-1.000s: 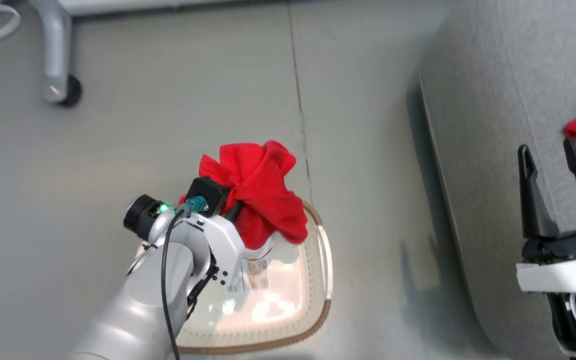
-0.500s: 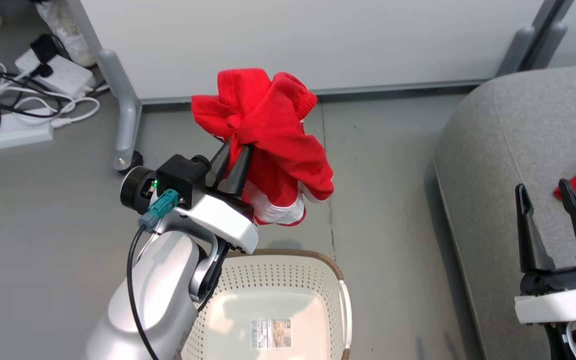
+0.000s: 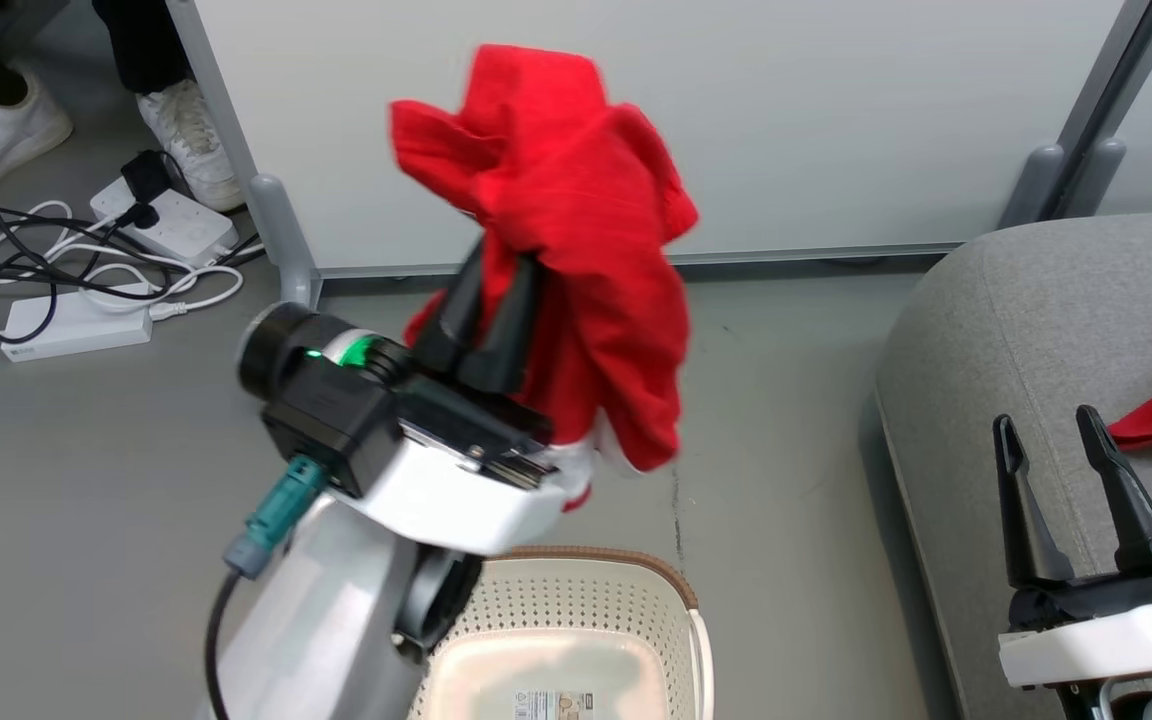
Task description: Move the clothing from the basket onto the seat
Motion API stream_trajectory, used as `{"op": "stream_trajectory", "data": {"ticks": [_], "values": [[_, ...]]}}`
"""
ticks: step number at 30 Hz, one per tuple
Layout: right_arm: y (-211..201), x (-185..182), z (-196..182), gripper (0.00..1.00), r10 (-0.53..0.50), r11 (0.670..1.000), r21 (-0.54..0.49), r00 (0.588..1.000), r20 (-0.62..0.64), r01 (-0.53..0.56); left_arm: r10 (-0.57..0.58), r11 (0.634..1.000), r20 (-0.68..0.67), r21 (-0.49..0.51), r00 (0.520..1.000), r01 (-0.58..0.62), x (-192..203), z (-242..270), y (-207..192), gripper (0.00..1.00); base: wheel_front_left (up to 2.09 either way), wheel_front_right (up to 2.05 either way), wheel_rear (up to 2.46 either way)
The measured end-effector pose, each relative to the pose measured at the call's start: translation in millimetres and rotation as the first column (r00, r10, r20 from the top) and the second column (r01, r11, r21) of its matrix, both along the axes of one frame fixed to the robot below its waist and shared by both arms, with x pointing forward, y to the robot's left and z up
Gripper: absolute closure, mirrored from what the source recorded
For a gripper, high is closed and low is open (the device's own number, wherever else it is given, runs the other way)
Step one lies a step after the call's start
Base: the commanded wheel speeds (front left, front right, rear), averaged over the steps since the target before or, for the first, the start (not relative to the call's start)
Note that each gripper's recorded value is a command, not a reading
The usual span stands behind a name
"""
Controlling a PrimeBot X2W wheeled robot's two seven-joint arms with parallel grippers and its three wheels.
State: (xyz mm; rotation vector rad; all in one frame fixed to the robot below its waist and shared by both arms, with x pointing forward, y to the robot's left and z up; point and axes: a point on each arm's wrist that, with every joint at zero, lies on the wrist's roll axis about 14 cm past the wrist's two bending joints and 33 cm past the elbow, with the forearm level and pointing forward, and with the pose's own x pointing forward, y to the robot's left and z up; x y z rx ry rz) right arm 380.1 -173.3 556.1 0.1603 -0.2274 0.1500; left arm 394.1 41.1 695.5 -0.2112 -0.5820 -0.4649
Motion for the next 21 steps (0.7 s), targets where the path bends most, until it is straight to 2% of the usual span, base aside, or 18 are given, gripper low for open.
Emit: {"op": "stream_trajectory", "data": {"ticks": [11, 21], "values": [[-6.6, -9.1, -1.7, 0.00, -0.024, 1.000, 0.006, 1.000, -0.005, 0.024, -0.213, 0.976, -0.060, 0.028, 0.975, 0.215, -31.9, -21.5, -64.8, 1.00, 0.00, 0.00, 0.00], [-10.0, -13.5, 0.5, 0.00, -0.035, 0.999, 0.001, 0.999, 0.002, 0.035, -0.222, 0.974, -0.081, 0.027, 0.972, 0.225, -32.4, -26.7, -70.7, 1.00, 0.00, 0.00, 0.00]]}}
